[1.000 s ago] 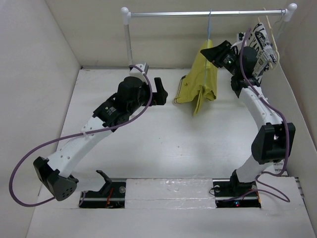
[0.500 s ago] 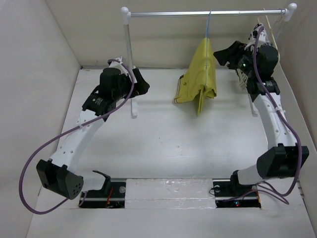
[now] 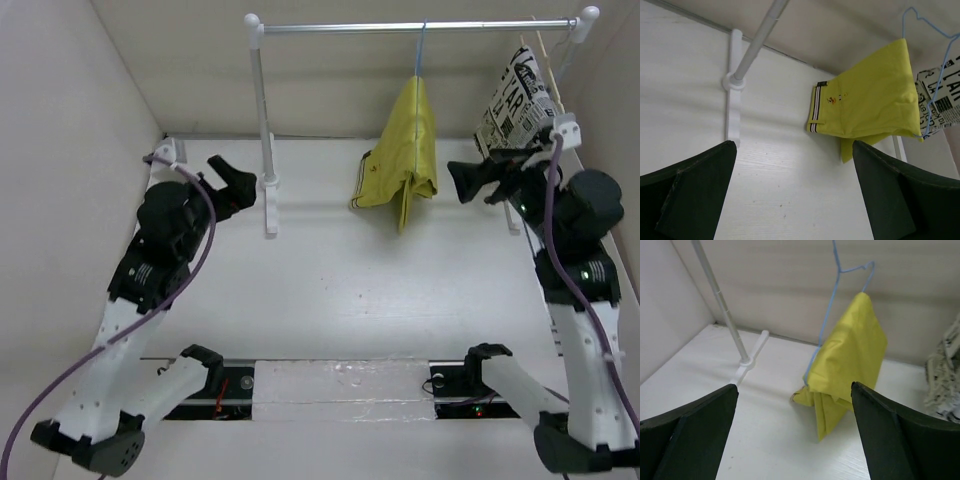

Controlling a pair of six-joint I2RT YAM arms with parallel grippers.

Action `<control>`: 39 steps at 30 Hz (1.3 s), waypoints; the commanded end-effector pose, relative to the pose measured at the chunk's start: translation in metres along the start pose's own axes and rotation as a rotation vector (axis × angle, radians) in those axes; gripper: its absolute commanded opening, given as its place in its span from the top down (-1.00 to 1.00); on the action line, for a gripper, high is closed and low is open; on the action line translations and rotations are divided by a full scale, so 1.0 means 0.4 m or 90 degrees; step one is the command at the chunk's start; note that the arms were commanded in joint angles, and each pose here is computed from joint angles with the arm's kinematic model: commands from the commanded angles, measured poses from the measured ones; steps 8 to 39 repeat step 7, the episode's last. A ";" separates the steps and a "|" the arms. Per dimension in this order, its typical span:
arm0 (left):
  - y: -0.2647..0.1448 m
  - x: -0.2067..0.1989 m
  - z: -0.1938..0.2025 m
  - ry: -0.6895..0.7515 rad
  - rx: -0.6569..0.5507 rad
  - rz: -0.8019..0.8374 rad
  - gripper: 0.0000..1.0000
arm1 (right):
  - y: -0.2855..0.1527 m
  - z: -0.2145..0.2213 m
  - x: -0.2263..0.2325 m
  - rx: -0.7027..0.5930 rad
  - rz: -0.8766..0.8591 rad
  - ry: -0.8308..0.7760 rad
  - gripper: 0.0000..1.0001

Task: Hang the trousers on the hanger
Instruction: Reset both arms

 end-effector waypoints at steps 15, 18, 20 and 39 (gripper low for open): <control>-0.018 0.037 0.027 -0.026 -0.011 -0.014 -0.98 | -0.206 0.039 -0.046 -0.003 0.197 -0.054 -1.00; -0.018 0.037 0.027 -0.026 -0.011 -0.014 -0.98 | -0.206 0.039 -0.046 -0.003 0.197 -0.054 -1.00; -0.018 0.037 0.027 -0.026 -0.011 -0.014 -0.98 | -0.206 0.039 -0.046 -0.003 0.197 -0.054 -1.00; -0.018 0.037 0.027 -0.026 -0.011 -0.014 -0.98 | -0.206 0.039 -0.046 -0.003 0.197 -0.054 -1.00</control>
Point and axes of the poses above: each gripper's point midway between its finger pads, its own y axis out along the fingers, its own x axis along the line the jaws close on, z = x × y, the point moved 4 cm from there along -y, back along the fingers, and after that the axes turned 7 degrees about -y, right-handed, at the moved point
